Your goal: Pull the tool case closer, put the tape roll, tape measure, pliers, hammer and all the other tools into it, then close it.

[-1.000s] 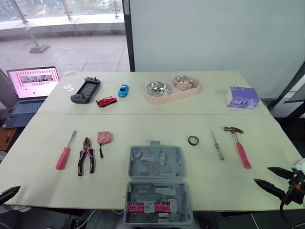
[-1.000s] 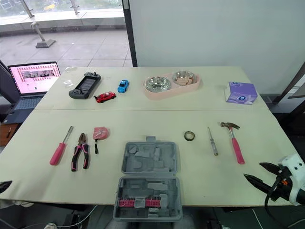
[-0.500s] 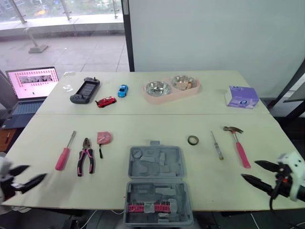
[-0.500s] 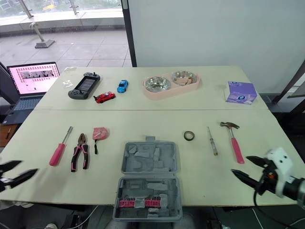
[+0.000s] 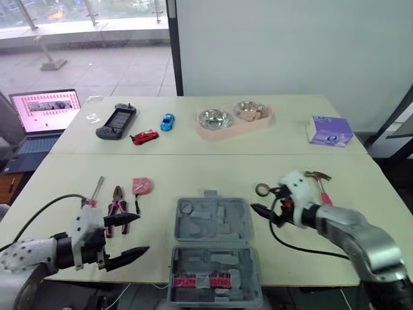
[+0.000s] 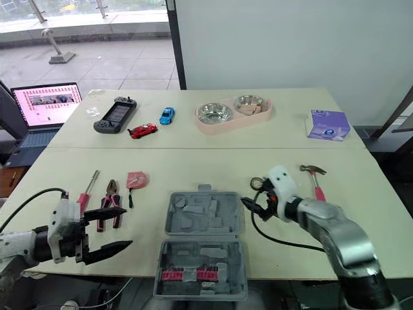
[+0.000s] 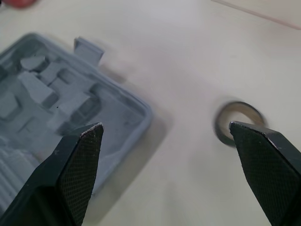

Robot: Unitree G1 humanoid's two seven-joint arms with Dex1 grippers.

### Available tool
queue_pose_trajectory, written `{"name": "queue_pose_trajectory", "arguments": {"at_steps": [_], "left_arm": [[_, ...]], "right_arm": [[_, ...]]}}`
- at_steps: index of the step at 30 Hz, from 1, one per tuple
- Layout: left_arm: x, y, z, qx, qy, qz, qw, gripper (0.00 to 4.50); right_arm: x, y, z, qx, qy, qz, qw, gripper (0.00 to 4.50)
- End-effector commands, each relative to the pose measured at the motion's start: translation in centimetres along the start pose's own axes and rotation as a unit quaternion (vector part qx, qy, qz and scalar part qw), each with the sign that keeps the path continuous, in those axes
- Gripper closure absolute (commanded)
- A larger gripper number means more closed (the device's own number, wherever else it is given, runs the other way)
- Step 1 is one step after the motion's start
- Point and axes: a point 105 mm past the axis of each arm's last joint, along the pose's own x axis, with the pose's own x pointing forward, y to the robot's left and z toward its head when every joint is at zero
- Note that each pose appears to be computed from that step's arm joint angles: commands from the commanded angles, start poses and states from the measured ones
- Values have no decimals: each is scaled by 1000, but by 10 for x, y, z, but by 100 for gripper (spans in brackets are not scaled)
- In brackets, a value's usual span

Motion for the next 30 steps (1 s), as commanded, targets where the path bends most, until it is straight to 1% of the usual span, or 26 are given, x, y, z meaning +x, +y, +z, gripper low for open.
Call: {"name": "queue_pose_trajectory", "arguments": {"at_steps": [1, 3, 6, 19, 22, 27, 30], "left_arm": [[4, 0, 19, 23, -31, -16, 999, 7], [5, 1, 22, 16, -39, -11, 999, 7], [10, -4, 21, 16, -37, -19, 999, 7], [15, -13, 14, 11, -30, -15, 999, 7], [15, -14, 14, 11, -30, -14, 999, 7], [13, -14, 14, 8, -29, -4, 1000, 7], [13, -14, 14, 7, -28, -3, 1000, 7]], "right_arm": [[11, -17, -5, 1, 30, -31, 999, 0], [18, -21, -5, 0, 34, -33, 999, 0], [25, -26, -6, -1, 41, -34, 999, 0], [46, -23, 1, -58, 41, -10, 997, 0], [47, -23, 1, -67, 42, -7, 997, 0], [42, -29, 12, -99, 36, -16, 994, 0], [39, -23, 22, -119, 33, 7, 992, 0]]}}
